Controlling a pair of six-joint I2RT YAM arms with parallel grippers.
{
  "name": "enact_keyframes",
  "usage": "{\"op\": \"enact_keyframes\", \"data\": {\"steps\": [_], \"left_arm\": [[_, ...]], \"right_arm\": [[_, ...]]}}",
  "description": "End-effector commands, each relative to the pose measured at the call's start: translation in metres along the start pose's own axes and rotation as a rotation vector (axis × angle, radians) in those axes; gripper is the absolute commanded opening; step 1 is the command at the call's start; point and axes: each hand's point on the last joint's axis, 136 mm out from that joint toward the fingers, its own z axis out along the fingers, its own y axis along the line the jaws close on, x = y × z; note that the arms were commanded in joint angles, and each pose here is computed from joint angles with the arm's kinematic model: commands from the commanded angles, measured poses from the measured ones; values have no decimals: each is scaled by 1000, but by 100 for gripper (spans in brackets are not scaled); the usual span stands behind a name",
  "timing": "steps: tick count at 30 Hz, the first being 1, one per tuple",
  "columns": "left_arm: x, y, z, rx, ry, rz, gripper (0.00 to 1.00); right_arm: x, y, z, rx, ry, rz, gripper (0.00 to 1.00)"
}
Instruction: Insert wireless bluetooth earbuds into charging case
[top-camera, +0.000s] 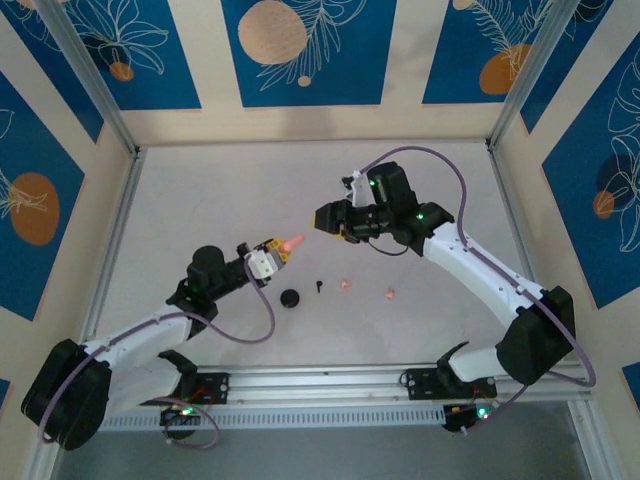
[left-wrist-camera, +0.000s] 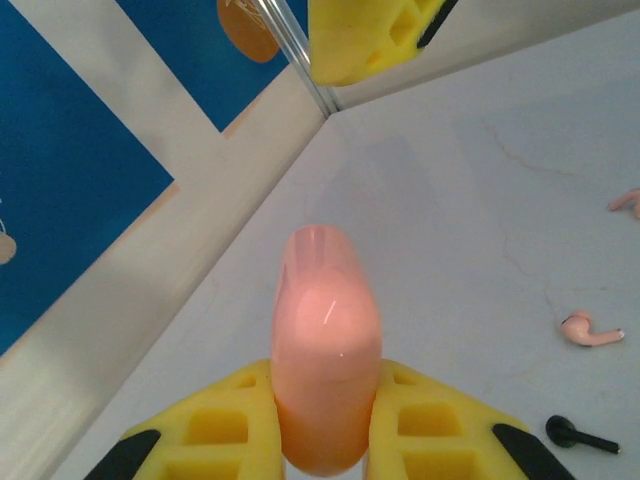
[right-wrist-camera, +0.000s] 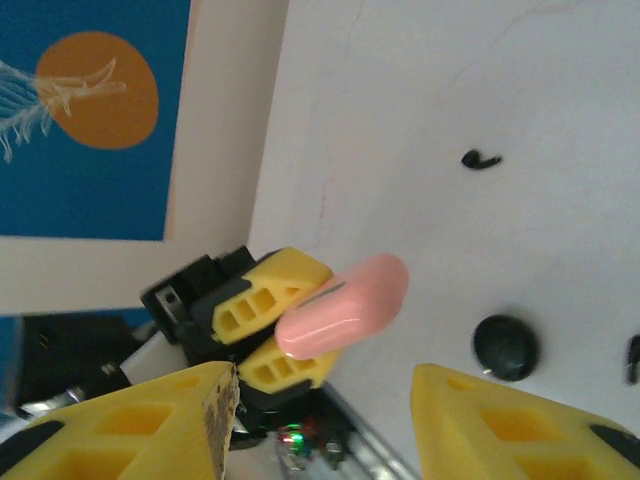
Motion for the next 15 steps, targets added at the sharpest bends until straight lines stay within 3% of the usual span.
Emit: {"op": "enact_keyframes", "data": {"steps": [1,6,15], "left_arm": [[-11,6,-3,-60,-39,118,13],[-12,3,-5,-84,-30,191,13],[-15,3,-10,-138,-9,290,12]], "right_arm": [[2,10,7,-12,4,216,52],[8,6,23,-1,20,340,62],[25,3,51,-6,85,453,61]]}}
